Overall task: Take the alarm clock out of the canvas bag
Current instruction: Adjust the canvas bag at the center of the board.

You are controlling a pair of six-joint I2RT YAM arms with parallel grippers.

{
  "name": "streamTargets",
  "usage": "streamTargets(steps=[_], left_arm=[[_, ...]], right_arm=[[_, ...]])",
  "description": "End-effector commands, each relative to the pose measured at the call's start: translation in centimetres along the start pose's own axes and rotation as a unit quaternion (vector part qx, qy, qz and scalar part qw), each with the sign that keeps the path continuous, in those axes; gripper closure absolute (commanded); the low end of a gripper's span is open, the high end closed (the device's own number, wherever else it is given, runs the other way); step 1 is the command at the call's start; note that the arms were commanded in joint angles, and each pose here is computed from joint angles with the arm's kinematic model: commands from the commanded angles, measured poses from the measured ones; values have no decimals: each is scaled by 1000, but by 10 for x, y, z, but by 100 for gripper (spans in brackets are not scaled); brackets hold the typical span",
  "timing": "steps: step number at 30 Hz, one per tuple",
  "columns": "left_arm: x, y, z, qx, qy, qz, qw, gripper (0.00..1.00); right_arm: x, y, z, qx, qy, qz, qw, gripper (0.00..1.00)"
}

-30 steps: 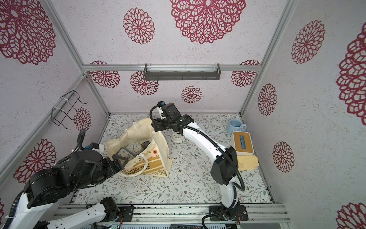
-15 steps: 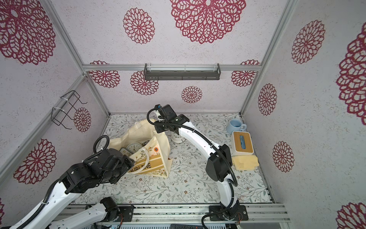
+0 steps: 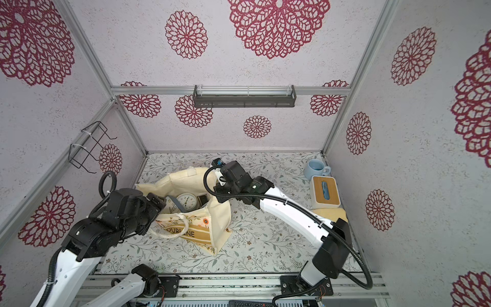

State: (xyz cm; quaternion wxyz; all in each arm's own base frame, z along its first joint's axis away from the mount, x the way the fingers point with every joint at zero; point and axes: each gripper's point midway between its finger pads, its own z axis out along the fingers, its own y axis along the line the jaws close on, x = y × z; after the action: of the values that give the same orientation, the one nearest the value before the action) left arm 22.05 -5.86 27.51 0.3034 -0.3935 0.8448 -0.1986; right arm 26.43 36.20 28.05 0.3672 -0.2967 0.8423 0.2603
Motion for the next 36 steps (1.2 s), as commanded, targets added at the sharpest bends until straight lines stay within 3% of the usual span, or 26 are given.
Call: streamTargets(steps=[1, 4, 8, 12, 17, 19, 22, 24, 29, 36], left_arm=[[6, -37, 14, 51, 66, 47, 995, 9], [13, -50, 18, 49, 105, 70, 991, 10], [20, -40, 9, 31, 124, 83, 988, 33], [30, -21, -1, 29, 133, 67, 988, 49], [54, 18, 2, 9, 157, 42, 987, 87], [64, 35, 8, -3, 166, 35, 986, 100], [72, 56, 16, -16, 163, 23, 986, 100], [75, 65, 21, -23, 160, 17, 987, 100], [74, 77, 25, -31, 143, 11, 989, 100], [56, 82, 10, -43, 95, 18, 994, 100]], right_arm=[[-33, 28, -31, -27, -103, 17, 994, 100], [-38, 35, -37, -16, -144, 31, 989, 100], [-47, 37, -42, 22, -191, 51, 980, 100], [-52, 43, -42, 43, -218, 61, 973, 100], [-48, 28, -32, 114, -190, 65, 973, 98], [-49, 21, -35, 143, -183, 56, 971, 88], [-59, 20, -50, 151, -195, 30, 969, 68], [-73, 29, -63, 130, -210, 8, 969, 61], [-109, 82, -70, 30, -193, -62, 979, 62], [-84, 143, 0, -95, -69, -90, 989, 74]])
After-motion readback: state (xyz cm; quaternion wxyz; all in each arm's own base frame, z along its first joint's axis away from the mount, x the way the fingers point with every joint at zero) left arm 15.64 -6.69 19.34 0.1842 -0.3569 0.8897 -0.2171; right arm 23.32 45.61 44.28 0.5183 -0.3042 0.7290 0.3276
